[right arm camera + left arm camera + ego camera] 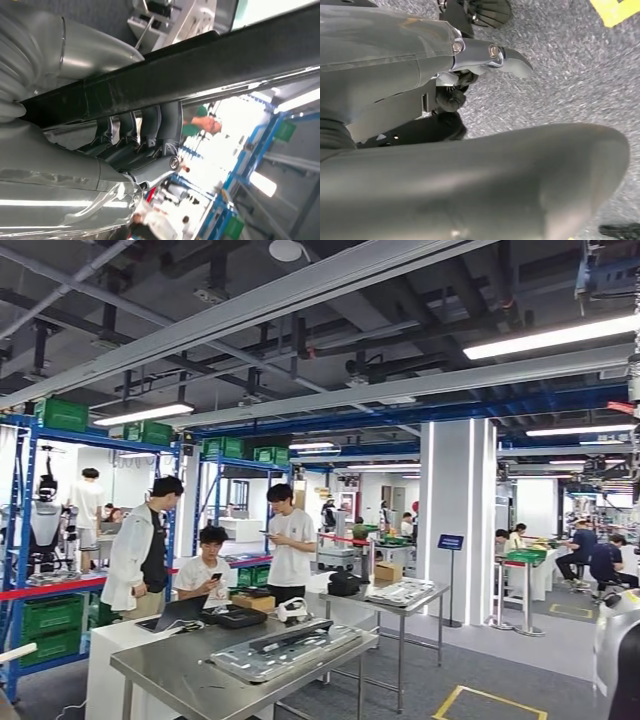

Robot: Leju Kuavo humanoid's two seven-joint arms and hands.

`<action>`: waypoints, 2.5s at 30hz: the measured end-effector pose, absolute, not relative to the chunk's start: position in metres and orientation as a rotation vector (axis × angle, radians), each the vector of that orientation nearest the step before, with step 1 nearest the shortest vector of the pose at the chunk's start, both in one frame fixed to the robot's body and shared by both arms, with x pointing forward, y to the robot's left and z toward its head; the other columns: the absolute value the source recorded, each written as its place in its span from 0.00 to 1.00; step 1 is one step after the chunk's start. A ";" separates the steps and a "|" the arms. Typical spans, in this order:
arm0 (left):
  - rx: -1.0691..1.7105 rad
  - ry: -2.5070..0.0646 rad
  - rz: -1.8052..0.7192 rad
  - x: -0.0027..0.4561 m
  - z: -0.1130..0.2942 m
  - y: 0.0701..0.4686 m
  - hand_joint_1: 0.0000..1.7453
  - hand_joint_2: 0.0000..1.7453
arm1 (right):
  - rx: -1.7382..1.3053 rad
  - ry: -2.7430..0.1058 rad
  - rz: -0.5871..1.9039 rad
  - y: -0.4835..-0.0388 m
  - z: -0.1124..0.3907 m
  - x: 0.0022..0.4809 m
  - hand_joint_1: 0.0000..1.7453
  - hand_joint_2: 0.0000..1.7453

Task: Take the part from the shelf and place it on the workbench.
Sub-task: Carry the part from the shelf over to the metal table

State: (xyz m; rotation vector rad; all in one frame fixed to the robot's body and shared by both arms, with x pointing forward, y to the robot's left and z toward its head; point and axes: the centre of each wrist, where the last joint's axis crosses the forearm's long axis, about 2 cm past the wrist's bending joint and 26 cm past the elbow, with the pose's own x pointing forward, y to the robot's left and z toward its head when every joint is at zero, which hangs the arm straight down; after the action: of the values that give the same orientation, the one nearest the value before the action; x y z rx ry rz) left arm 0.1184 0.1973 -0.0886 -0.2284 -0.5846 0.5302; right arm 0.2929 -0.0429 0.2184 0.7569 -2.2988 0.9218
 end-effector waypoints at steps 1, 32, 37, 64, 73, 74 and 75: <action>-0.228 -0.584 0.530 0.118 -0.089 0.197 0.00 1.00 | 0.755 -2.296 0.923 -0.043 0.217 0.293 1.00 1.00; -0.222 -0.591 0.512 0.123 -0.088 0.198 0.00 1.00 | 0.739 -2.313 0.930 -0.046 0.219 0.294 1.00 1.00; -0.223 -0.593 0.511 0.123 -0.087 0.197 0.00 1.00 | 0.739 -2.318 0.930 -0.047 0.220 0.294 1.00 1.00; -0.226 -0.587 0.508 0.128 -0.087 0.203 0.00 1.00 | 0.739 -2.320 0.926 -0.048 0.219 0.293 1.00 1.00; -0.223 -0.580 0.506 0.127 -0.087 0.203 0.00 1.00 | 0.744 -2.329 0.921 -0.045 0.223 0.293 1.00 1.00; -0.223 -0.581 0.506 0.127 -0.087 0.203 0.00 1.00 | 0.744 -2.330 0.920 -0.045 0.223 0.293 1.00 1.00; -0.223 -0.582 0.506 0.128 -0.087 0.203 0.00 1.00 | 0.744 -2.329 0.921 -0.045 0.223 0.293 1.00 1.00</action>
State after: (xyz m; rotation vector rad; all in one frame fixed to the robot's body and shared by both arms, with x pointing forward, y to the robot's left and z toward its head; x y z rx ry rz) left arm 0.1284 0.2035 -0.0870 -0.2234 -0.5815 0.5056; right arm 0.2933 -0.0450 0.2232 0.7438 -2.3292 0.9209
